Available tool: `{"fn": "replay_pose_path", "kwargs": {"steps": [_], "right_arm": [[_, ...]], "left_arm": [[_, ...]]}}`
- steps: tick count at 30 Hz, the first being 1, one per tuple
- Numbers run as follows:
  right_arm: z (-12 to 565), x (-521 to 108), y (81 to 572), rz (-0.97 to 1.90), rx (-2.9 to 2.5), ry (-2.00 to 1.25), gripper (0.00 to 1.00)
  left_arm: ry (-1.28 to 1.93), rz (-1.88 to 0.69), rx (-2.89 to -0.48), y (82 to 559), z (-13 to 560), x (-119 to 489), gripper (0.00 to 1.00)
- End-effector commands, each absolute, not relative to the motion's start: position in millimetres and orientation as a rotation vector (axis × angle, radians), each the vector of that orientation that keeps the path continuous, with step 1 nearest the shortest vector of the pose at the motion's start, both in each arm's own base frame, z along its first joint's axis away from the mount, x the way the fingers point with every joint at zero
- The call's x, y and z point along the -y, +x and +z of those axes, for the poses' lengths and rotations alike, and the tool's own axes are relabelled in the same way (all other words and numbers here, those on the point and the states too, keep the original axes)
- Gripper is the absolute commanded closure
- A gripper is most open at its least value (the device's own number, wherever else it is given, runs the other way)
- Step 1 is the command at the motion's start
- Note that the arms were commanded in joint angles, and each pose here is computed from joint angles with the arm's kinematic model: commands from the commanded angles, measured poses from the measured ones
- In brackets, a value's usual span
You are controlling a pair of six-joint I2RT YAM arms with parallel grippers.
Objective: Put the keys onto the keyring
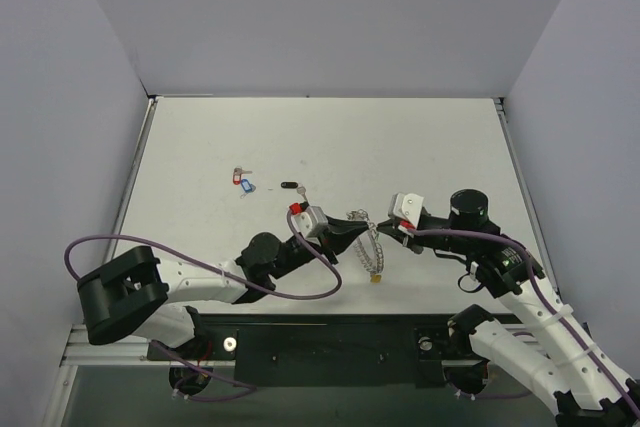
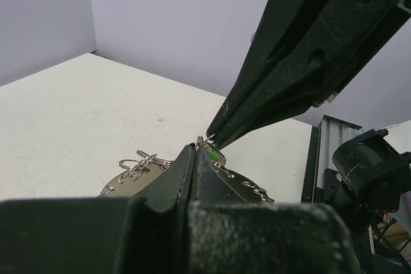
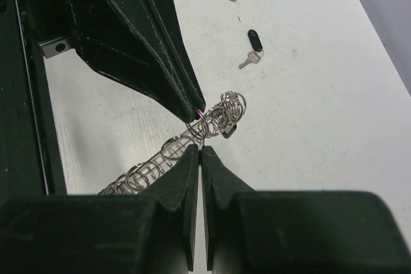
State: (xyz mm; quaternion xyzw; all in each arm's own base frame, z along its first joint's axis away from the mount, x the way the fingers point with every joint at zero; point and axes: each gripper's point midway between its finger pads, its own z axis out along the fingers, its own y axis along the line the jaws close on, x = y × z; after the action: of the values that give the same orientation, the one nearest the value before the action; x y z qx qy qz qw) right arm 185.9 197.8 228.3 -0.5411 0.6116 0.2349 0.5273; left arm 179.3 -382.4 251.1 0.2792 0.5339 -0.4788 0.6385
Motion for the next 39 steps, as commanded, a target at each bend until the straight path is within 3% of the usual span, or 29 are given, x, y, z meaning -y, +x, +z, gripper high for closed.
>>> {"fn": "replay_pose_path", "kwargs": {"steps": [1, 27, 34, 39], "right_arm": [[242, -203, 186, 0.525, -1.361, -1.349, 1.00], [225, -212, 169, 0.587, -1.374, -1.412, 1.00], [244, -211, 161, 0.671, -1.373, -1.356, 0.84], [257, -209, 159, 0.732, -1.409, -1.281, 0.78]], "left_arm": [[0.427, -1.174, -1.017, 186, 308, 363, 1.00], [0.394, -1.181, -0.951, 188, 325, 363, 1.00], [0.429, -1.168, -0.953, 186, 320, 360, 1.00], [0.470, -1.171, -0.949, 181, 316, 358, 1.00]]}}
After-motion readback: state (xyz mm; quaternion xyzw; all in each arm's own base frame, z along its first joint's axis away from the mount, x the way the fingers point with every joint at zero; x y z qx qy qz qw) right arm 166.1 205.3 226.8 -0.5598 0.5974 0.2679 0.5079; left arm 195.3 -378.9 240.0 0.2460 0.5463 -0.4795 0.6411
